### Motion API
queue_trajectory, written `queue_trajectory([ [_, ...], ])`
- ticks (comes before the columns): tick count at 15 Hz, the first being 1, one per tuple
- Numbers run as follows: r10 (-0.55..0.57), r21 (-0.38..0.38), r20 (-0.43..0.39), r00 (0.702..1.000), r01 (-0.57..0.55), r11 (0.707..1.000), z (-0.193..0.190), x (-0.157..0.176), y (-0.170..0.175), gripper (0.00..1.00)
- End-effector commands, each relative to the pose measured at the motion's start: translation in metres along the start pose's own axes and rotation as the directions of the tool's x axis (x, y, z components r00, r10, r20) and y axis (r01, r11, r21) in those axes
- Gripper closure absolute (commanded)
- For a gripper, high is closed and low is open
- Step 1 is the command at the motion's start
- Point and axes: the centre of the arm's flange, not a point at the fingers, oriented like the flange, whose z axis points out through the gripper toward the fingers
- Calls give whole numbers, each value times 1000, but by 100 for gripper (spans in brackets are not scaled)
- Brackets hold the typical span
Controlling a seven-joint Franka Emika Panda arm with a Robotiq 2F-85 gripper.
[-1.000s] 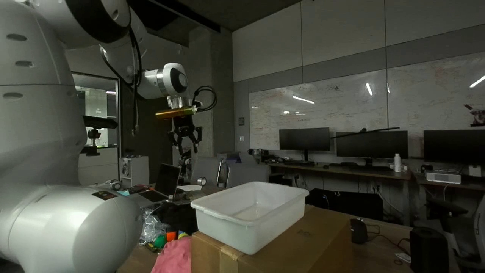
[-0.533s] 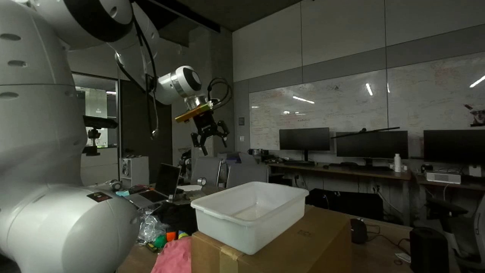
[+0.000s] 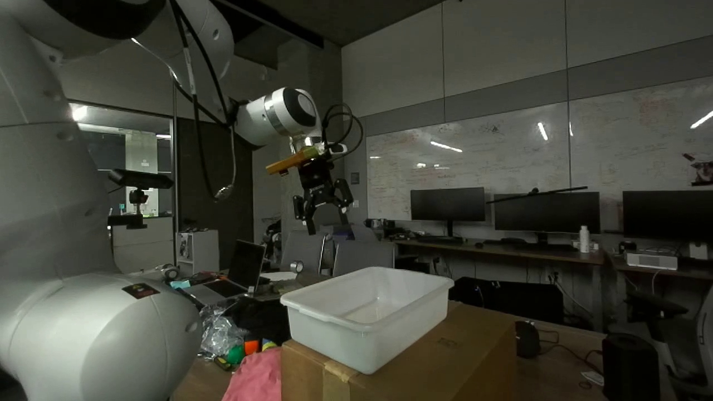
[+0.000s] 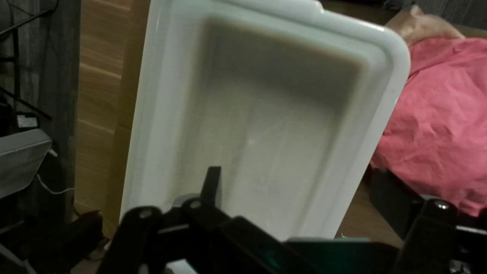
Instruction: Remove all the clothes from the box and put them on the table
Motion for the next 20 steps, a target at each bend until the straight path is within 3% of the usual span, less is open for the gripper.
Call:
queue_trajectory([
  [1, 3, 61, -2, 1000, -2, 998, -6, -43, 22, 0],
  [6, 150, 93, -173, 973, -135, 986, -6, -70, 32, 0],
  [12, 280, 155, -349, 894, -240, 958, 1, -80, 42, 0],
  [16, 326, 222, -439, 838, -250, 942, 11, -79, 49, 0],
  [17, 290, 170, -384, 877, -242, 955, 4, -72, 42, 0],
  [20, 288, 167, -380, 879, -241, 956, 10, -72, 41, 0],
])
